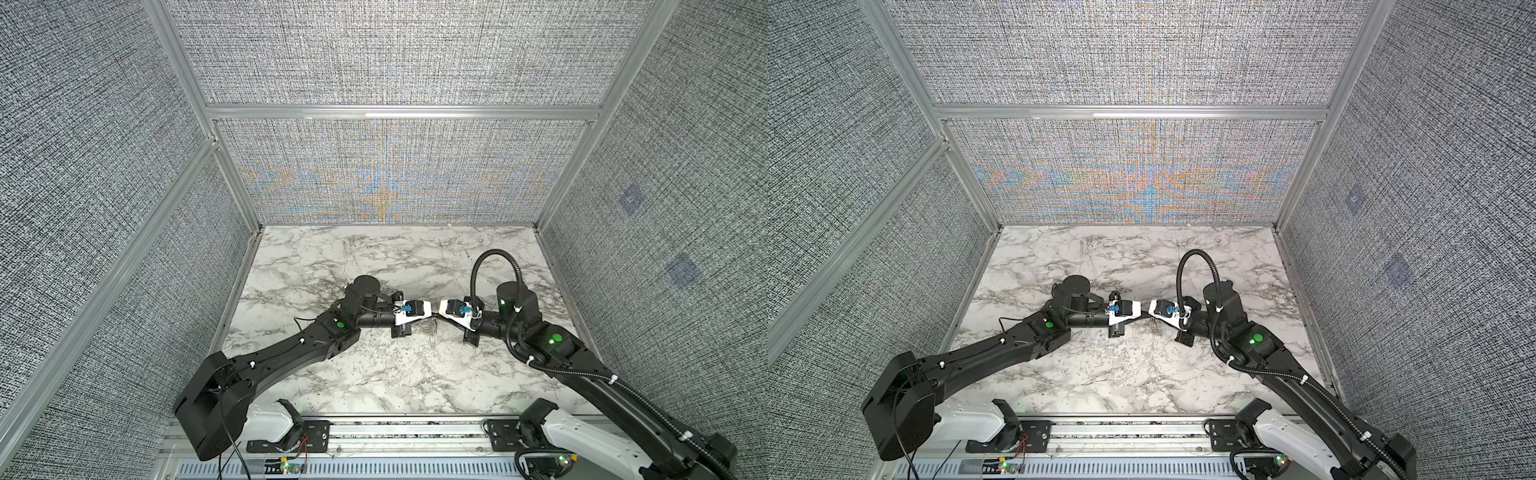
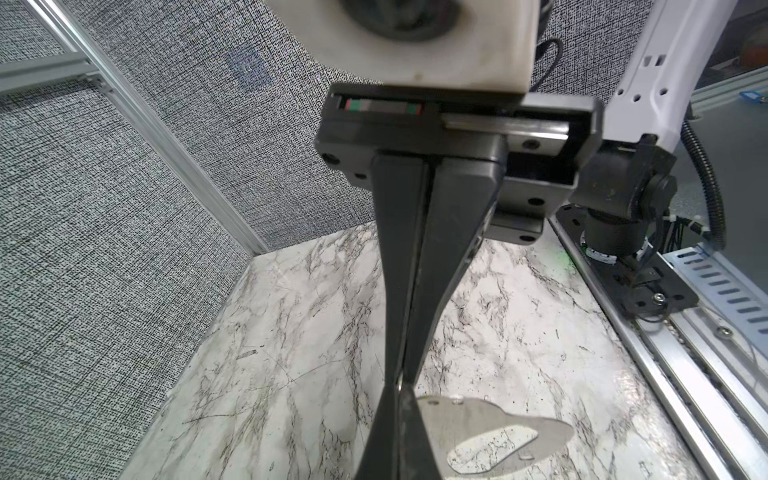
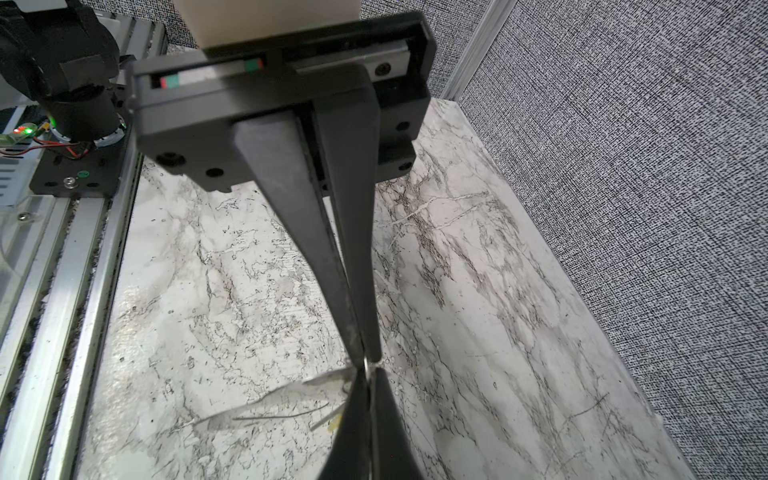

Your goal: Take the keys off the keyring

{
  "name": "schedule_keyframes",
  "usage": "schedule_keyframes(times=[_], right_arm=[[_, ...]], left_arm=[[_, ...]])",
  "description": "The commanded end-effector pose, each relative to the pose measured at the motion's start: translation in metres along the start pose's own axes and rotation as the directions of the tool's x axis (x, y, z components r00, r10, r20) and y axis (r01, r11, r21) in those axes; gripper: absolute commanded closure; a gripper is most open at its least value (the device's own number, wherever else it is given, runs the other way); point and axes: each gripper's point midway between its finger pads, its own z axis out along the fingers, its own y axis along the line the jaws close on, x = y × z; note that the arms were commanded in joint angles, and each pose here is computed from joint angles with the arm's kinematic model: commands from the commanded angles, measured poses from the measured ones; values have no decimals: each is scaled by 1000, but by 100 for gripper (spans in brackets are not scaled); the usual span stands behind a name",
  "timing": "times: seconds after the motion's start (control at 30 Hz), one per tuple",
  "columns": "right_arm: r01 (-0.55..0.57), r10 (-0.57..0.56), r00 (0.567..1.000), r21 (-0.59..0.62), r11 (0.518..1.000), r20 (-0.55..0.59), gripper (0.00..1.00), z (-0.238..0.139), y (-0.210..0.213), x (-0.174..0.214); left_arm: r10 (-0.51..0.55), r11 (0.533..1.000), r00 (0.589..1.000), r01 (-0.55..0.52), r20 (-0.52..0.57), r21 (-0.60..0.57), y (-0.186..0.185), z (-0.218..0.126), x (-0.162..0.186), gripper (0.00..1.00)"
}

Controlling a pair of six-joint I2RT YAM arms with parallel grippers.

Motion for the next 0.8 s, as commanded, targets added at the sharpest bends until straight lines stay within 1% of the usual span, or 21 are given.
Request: schedule_keyframes(times=[0.0,0.03,0.07,0.17,0.23,0.33,0.57,0.77], right_arm=[[-9,10,1000,-13,1000,19,100,0,3,-3],[-15,16,1000,-9,1000,19,100,0,3,-2],[-16,16,1000,-4,1000,20,100,0,2,-2],[-31,31,999,2,1000,29,100,0,1,-4],[-44,44,998,6,999,39,100,0,0,-5],[-66,65,997,14,998,53,100,0,-2,-8],[-103,101,988,19,994,118,100,0,-5,-18],[-121,116,978,15,993,175,100,-3,-3,-26]], left_arm=[[-14,1000,1000,14,18,0,3,-1,-8,100],[-19,1000,1000,19,12,-21,7,-4,-8,88],[-21,999,1000,21,11,-42,12,-7,-8,79],[-28,995,1000,29,11,-91,18,-19,-6,67],[-37,993,999,38,10,-109,18,-25,-4,63],[-69,991,997,73,33,-113,15,-27,-1,63],[-149,985,982,158,115,-66,7,-21,0,64],[-179,981,972,189,152,-49,7,-16,1,68]])
